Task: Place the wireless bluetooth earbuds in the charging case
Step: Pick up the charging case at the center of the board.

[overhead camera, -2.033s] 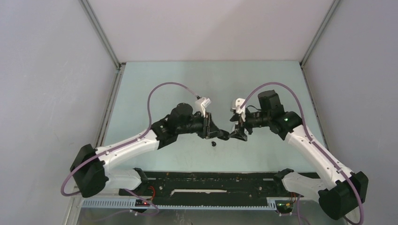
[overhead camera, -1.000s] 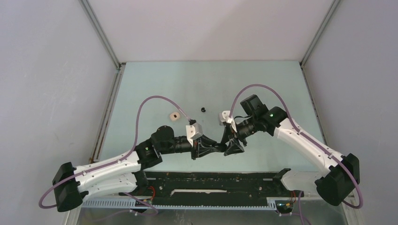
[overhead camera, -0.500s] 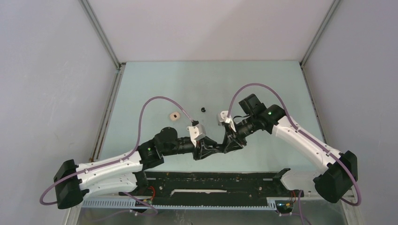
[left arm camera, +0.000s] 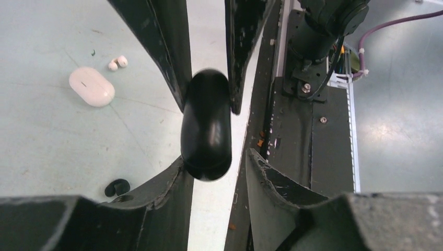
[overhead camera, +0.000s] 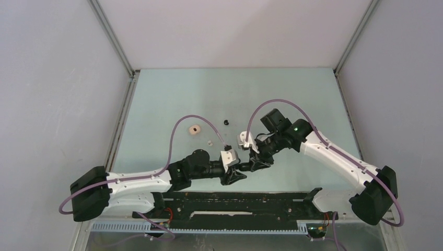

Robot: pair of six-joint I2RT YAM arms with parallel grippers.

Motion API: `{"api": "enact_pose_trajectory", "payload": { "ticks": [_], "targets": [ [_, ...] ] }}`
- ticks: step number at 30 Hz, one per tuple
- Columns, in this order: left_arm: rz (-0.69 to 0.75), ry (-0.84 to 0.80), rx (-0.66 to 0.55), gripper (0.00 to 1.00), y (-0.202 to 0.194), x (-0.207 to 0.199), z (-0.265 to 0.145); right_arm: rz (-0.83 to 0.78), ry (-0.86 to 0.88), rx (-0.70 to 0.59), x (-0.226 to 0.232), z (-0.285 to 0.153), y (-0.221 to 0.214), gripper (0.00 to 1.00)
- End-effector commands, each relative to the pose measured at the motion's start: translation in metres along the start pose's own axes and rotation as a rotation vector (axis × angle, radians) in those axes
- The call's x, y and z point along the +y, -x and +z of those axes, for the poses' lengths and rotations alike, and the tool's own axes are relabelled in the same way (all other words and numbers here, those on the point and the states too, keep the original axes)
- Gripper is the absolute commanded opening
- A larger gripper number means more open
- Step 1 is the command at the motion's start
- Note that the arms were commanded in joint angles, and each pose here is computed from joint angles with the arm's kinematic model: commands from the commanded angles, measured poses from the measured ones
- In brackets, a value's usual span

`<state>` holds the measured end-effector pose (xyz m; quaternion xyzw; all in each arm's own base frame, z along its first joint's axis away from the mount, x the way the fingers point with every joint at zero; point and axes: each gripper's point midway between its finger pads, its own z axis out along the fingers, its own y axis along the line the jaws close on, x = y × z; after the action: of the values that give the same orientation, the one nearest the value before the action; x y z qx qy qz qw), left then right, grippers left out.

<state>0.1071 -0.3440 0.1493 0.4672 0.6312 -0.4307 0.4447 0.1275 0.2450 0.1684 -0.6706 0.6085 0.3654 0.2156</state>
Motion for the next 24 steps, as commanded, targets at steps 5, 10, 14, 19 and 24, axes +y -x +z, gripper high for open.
{"api": "enact_pose_trajectory", "payload": {
  "ticks": [5, 10, 14, 19, 24],
  "targets": [
    [0.097, -0.011, -0.161, 0.41, 0.027, -0.0017, 0.0025, -0.019, 0.003, 0.054, -0.0027, 0.0063, -0.0095, 0.19],
    [0.098, -0.03, -0.159, 0.31, 0.0247, -0.0047, 0.0035, -0.02, 0.007, 0.063, -0.0029, 0.0088, -0.0105, 0.19],
    [0.096, -0.03, -0.167, 0.32, 0.0248, -0.0049, 0.0032, -0.016, 0.011, 0.073, -0.0024, 0.0107, -0.0123, 0.19],
    [0.091, -0.037, -0.181, 0.29, 0.0279, -0.0063, 0.0038, -0.012, 0.013, 0.074, -0.002, 0.0108, -0.0123, 0.2],
    [0.077, -0.038, -0.18, 0.34, 0.0285, -0.0063, 0.0059, -0.009, 0.02, 0.07, -0.0006, 0.0113, -0.0118, 0.2]
  ]
}}
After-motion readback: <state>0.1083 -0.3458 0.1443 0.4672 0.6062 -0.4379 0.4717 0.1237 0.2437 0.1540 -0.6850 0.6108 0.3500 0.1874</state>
